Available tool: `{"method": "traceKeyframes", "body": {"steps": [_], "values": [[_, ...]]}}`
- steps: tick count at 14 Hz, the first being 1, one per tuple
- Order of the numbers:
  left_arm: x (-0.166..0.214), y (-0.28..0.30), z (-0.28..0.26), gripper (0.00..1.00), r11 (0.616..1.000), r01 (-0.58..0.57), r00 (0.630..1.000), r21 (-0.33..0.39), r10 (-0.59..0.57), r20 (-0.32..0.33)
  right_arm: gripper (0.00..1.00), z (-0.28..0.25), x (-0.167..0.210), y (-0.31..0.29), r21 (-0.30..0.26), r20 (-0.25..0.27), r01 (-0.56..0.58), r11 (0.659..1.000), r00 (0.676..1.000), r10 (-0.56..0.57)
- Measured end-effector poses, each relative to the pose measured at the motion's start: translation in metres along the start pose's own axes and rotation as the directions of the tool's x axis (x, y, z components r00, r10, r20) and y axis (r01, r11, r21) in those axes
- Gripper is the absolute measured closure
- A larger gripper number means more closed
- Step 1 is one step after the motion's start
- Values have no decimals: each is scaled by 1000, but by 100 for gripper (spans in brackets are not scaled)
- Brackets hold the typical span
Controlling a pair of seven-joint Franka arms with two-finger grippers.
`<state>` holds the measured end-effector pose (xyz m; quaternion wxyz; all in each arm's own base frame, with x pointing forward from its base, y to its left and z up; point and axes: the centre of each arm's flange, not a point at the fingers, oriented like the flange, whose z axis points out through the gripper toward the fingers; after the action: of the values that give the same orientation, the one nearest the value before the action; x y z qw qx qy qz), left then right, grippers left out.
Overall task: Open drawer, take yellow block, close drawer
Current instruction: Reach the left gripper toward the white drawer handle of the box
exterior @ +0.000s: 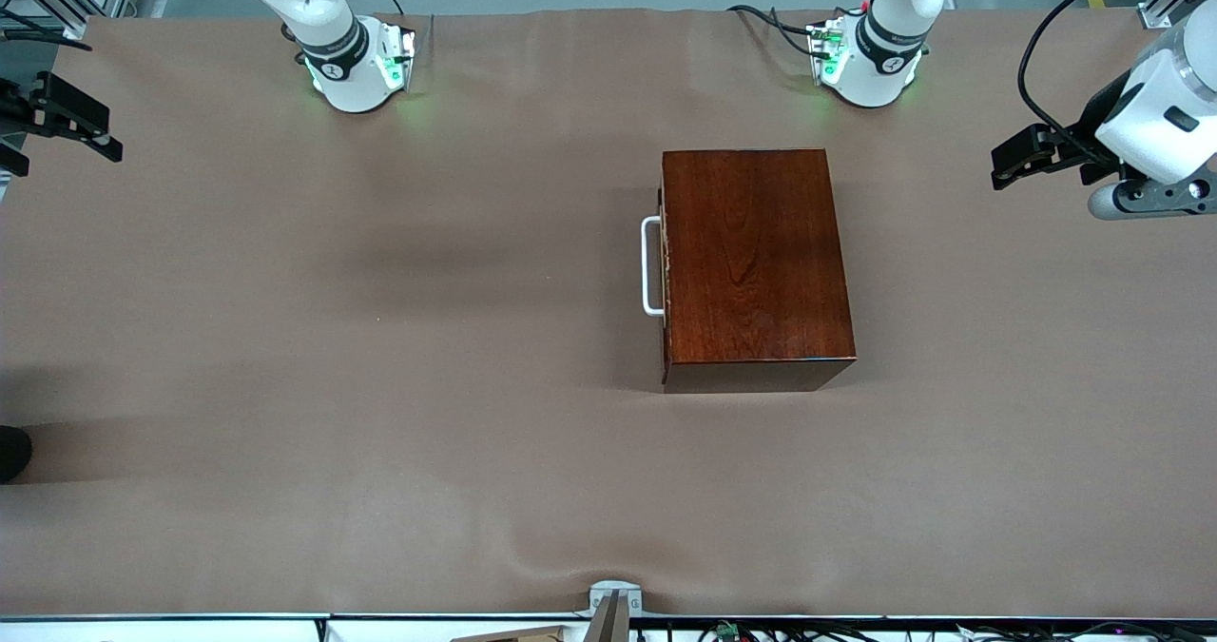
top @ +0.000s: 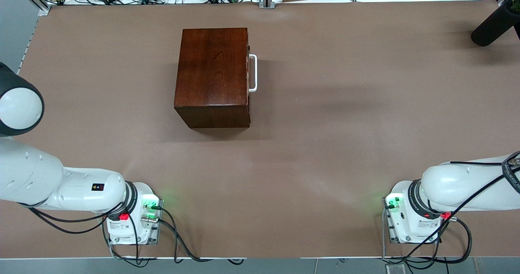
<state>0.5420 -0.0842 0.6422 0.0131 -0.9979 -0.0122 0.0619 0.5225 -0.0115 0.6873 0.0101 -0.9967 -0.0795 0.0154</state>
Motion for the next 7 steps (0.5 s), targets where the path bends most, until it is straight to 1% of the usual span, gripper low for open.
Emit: {"method": "traceKeyframes", "body": {"steps": [5,7], "values": [[-1,9,1,0,1000,-15,1000,2,15,2,0,0,0,1,0,0,-2,1000,1000,2],[-2,51,8,0,999,-38,999,7,38,2,0,0,0,1,0,0,-2,1000,1000,2]]}}
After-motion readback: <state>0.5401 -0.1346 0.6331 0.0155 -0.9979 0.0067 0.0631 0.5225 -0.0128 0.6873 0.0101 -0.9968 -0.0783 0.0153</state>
